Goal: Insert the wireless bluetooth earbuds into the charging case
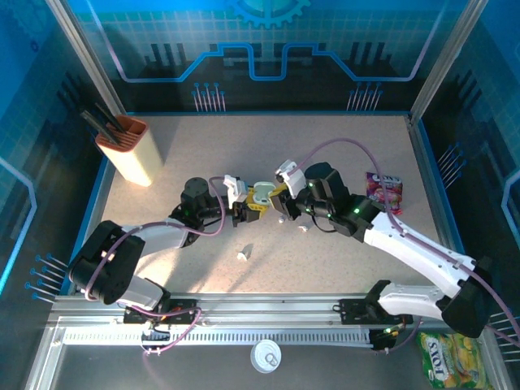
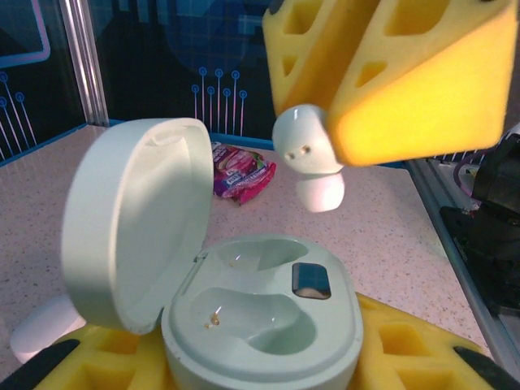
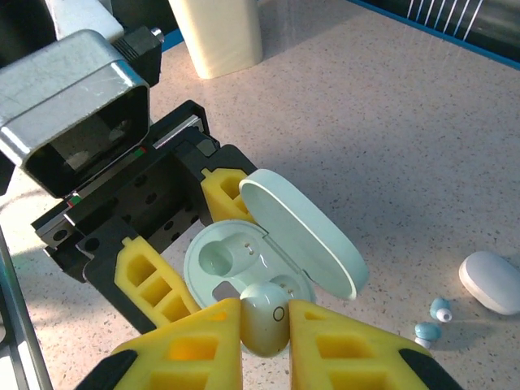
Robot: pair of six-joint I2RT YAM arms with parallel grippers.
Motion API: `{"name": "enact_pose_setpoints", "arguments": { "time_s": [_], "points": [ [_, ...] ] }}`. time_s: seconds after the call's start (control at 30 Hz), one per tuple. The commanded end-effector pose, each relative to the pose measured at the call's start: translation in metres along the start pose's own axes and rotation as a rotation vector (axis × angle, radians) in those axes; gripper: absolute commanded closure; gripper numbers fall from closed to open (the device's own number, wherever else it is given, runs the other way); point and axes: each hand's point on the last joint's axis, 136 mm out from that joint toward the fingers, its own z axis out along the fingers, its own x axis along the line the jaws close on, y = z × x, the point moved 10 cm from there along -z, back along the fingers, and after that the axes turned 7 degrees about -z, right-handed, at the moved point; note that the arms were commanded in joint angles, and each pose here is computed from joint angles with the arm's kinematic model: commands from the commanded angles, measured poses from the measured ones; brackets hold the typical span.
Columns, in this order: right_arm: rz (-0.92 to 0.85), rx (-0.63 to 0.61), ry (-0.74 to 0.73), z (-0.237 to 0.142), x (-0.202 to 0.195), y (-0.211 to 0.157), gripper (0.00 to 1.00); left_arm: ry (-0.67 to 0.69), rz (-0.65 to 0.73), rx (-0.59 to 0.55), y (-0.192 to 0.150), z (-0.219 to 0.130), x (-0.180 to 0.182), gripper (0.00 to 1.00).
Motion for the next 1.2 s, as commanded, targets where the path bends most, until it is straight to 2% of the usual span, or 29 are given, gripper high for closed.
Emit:
{"name": "enact_pose_setpoints", "arguments": {
  "time_s": [0.0,0.33,0.57,0.73,0.93,1.17],
  "points": [
    [-0.038,-0.032,0.015,0.001,0.004,0.013,0.82,-0.041,0.069,-0.016,0.012,0.0,-0.006,0.64],
    [-0.043,0.039,-0.016,0.007,0.001,-0.004,0.82,-0.039,0.079,-0.022,0.015,-0.003,-0.01,0.64],
    [-0.04,0.047,0.012,0.012,0.003,-0.006,0.82,-0.042,0.076,-0.028,0.017,-0.002,-0.011,0.64],
    [-0.036,0.056,0.024,0.013,0.004,-0.006,0.78,-0.04,0.076,-0.029,0.017,-0.002,-0.011,0.64],
    [0.017,-0.035,0.012,-0.004,0.001,0.004,0.6,-0.034,0.073,-0.029,0.015,-0.003,-0.01,0.64],
    [0.161,-0.169,0.014,-0.029,-0.017,-0.003,0.57,-0.015,0.073,-0.029,0.013,-0.005,-0.01,0.64]
  ]
}}
